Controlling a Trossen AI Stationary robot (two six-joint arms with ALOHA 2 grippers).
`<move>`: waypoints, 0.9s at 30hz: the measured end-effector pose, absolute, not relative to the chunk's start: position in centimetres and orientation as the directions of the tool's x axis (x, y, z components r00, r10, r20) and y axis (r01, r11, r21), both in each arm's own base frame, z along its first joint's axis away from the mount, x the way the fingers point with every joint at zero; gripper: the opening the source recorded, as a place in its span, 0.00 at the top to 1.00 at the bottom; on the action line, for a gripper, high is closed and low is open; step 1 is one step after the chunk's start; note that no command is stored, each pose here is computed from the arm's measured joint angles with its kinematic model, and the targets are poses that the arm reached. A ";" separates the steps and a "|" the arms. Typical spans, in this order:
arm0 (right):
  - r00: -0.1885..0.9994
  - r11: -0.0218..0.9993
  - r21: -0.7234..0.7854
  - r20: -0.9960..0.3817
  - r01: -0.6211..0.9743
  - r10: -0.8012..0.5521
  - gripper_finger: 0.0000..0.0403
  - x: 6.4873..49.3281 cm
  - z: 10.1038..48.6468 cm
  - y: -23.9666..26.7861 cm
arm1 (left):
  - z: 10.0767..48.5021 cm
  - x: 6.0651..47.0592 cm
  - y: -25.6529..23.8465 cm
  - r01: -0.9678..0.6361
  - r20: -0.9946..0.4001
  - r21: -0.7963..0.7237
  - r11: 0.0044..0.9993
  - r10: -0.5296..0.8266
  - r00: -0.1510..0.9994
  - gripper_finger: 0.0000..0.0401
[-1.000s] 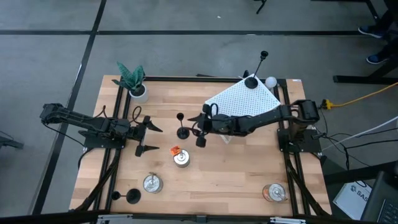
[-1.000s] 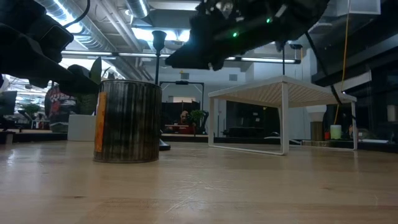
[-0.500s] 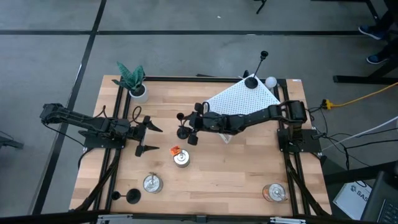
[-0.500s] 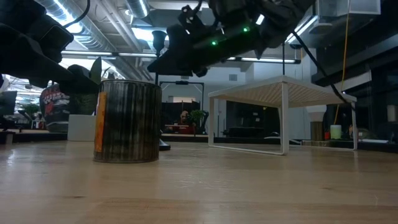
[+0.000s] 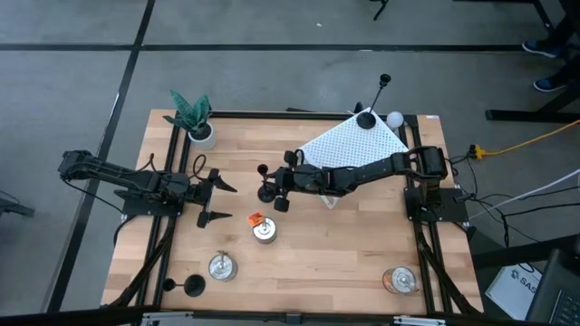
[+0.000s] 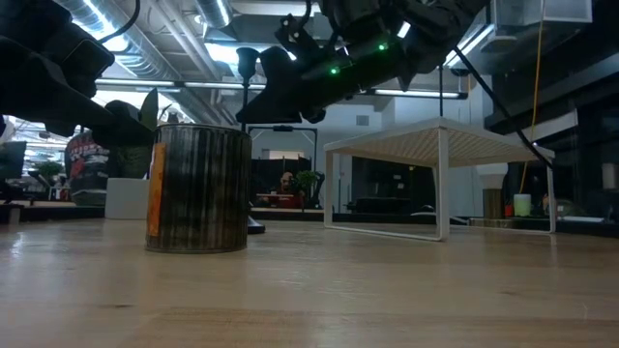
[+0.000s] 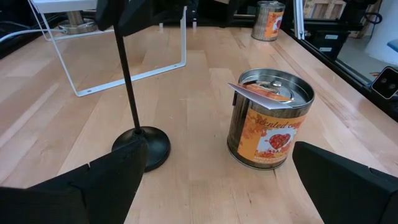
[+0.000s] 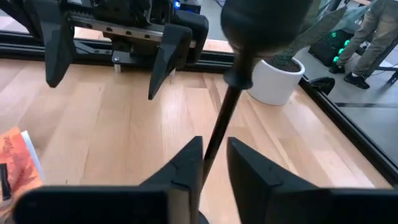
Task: Pick & Place candle stick holders
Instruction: Put the top black candle holder on the shelf aligned with the other black candle holder
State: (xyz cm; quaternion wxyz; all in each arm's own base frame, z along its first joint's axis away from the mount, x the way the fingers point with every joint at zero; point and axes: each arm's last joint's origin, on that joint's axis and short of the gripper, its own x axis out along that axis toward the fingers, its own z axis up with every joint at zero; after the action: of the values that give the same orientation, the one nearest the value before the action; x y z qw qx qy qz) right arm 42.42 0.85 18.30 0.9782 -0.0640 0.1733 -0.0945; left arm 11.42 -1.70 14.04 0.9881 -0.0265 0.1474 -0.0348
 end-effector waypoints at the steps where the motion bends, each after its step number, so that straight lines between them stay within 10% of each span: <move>1: 0.922 0.974 -0.158 -0.327 0.163 -0.207 0.86 42.4 18.3 0.8 | 14.0 11.4 -1.7 0.061 -0.290 -0.063 0.996 -0.077 0.954 0.00; 27: 0.963 0.992 -0.090 -0.250 0.085 -0.105 0.98 41.8 21.4 1.2 | 14.0 11.4 -1.7 0.061 -0.290 -0.063 0.996 -0.077 0.954 0.00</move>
State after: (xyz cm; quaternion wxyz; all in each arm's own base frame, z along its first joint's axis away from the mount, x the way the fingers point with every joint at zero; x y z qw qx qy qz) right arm 41.79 1.20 21.42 0.9898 -0.0395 0.1281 -0.0480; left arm 11.42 -1.70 14.03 0.9881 -0.0265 0.1475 -0.0348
